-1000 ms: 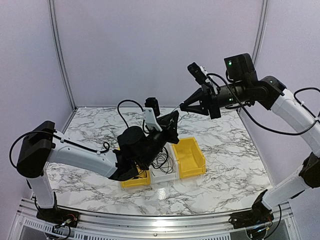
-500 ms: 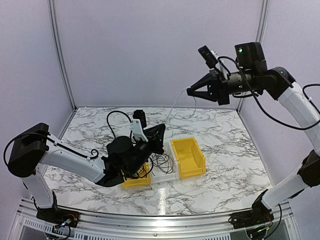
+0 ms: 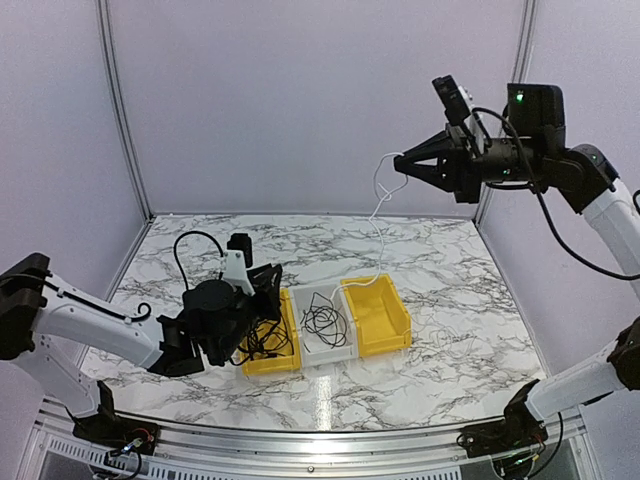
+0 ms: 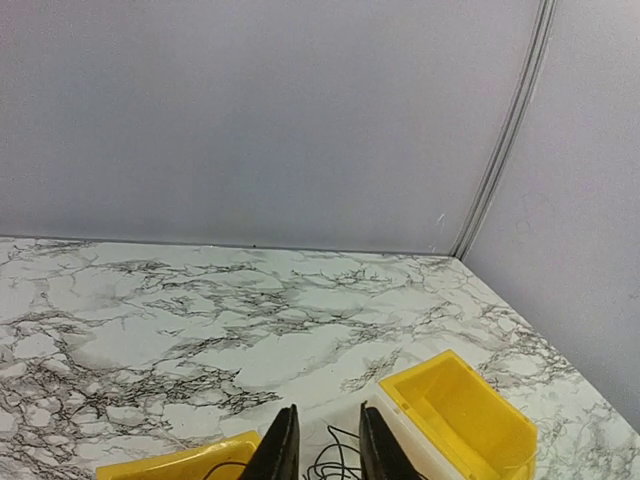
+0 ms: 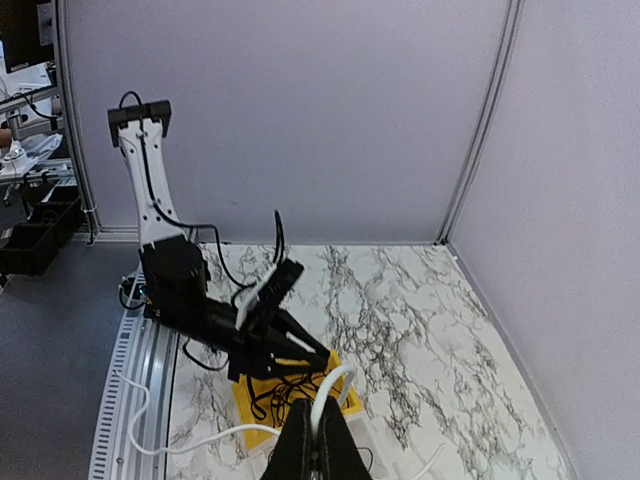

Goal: Untangle the cables

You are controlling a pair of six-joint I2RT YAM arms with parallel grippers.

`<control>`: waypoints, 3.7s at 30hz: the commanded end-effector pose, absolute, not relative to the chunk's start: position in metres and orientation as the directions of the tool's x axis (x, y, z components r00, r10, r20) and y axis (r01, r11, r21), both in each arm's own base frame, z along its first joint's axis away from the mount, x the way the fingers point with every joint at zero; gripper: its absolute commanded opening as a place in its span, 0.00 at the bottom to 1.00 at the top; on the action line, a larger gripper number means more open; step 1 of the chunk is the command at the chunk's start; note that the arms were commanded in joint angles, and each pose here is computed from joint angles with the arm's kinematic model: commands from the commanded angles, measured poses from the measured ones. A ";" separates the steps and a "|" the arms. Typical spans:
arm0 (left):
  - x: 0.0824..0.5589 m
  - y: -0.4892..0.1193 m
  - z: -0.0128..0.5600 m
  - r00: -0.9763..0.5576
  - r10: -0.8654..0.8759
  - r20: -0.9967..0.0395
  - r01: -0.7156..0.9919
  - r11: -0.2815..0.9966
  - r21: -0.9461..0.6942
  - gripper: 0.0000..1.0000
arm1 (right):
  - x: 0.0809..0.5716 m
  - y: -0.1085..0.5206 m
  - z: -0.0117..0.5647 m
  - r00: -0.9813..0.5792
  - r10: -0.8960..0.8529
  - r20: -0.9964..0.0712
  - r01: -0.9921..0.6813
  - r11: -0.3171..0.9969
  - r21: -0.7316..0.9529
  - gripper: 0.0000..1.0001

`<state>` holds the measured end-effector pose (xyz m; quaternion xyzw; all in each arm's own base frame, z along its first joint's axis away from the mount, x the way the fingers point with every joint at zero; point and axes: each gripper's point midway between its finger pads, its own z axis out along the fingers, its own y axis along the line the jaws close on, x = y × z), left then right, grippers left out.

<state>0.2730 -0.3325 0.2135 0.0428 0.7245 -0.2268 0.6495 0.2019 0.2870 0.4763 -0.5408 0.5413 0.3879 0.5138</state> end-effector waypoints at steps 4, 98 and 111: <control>0.257 -0.274 0.257 -0.094 -0.309 -0.946 0.306 0.895 -0.323 0.28 | 0.229 0.284 0.417 0.069 -0.304 -0.950 -0.969 0.207 -0.137 0.00; 0.256 -0.280 0.231 -0.152 -0.275 -0.949 0.308 0.899 -0.310 0.38 | 0.264 0.176 0.104 -0.275 -0.782 -0.560 -0.927 0.370 -0.061 0.39; 0.257 -0.288 0.233 -0.160 -0.277 -0.948 0.324 0.892 -0.315 0.38 | 0.269 0.172 0.069 -0.278 -0.811 -0.514 -0.930 0.361 -0.068 0.35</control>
